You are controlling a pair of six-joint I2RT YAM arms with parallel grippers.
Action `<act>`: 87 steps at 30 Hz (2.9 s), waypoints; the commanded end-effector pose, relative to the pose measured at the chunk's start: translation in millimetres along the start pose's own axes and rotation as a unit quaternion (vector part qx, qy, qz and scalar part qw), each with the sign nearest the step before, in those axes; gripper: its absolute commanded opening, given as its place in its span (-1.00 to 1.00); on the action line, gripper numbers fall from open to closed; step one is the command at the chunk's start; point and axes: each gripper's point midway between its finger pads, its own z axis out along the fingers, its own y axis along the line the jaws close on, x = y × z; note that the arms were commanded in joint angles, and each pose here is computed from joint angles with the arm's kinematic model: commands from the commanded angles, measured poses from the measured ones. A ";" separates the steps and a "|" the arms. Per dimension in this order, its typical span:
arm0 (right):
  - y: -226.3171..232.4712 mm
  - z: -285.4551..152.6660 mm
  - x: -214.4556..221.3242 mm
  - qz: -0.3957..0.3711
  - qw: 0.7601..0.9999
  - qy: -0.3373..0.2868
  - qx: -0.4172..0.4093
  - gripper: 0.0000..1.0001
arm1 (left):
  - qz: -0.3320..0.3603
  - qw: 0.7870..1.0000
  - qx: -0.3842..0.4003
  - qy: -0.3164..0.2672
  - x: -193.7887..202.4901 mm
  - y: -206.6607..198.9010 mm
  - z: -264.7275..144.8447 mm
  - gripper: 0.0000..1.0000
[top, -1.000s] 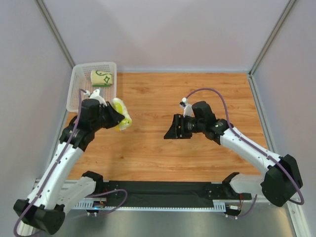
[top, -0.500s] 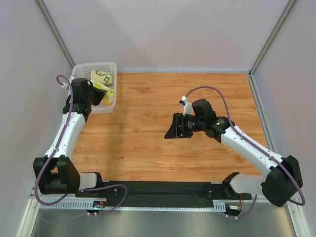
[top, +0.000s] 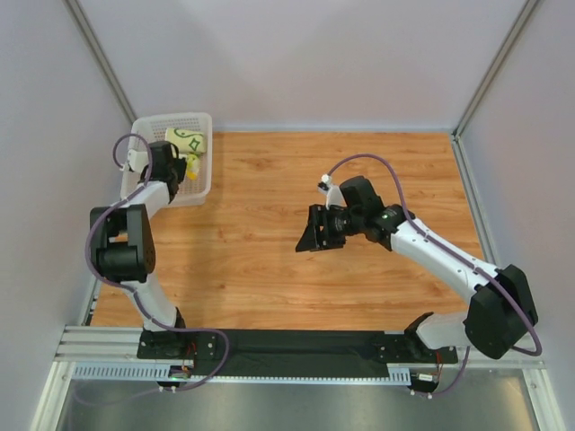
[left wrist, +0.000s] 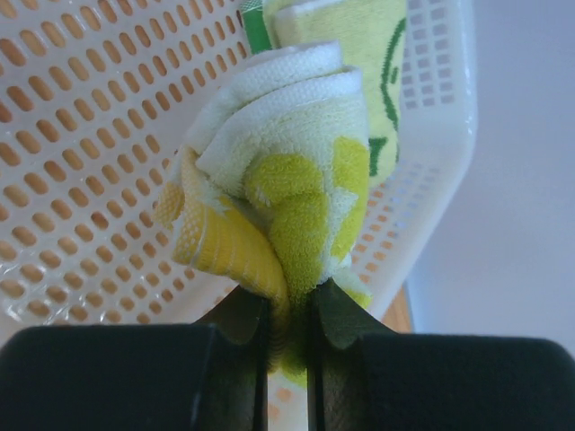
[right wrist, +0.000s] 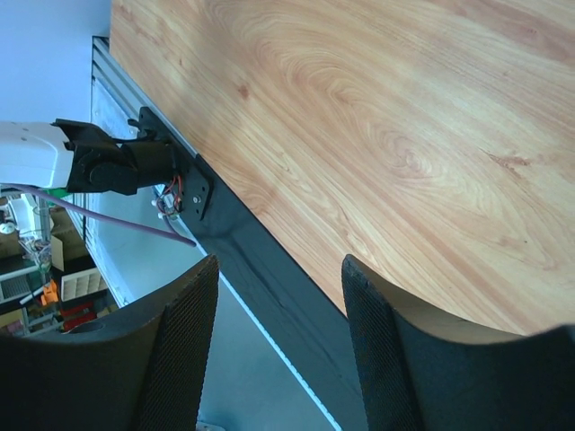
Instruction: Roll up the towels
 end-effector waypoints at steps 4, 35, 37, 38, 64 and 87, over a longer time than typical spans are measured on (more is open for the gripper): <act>-3.0 4.0 0.3 -0.015 1.000 0.010 -0.002 0.15 | -0.057 0.995 0.059 -0.055 -10.9 -29.3 49.9 -1.00; -6.4 -26.6 7.3 -0.032 0.999 -0.018 0.018 0.17 | -0.008 1.000 -0.025 0.005 8.3 -20.5 76.0 0.60; -7.2 -28.4 10.4 -0.030 0.999 -0.016 0.020 0.18 | -0.005 0.999 -0.034 0.005 4.8 -21.1 66.1 0.62; -5.9 -30.9 10.4 -0.032 0.999 -0.018 0.019 0.18 | -0.005 0.999 -0.038 0.004 2.8 -20.8 63.3 0.62; 11.4 -69.8 20.2 -0.057 0.997 -0.056 0.022 0.25 | 0.235 0.970 0.025 -0.049 -58.3 6.7 -135.3 0.57; 38.4 -104.1 31.8 -0.107 0.989 -0.100 -0.010 0.39 | 0.452 0.847 0.239 -0.145 -9.1 89.1 -180.0 0.50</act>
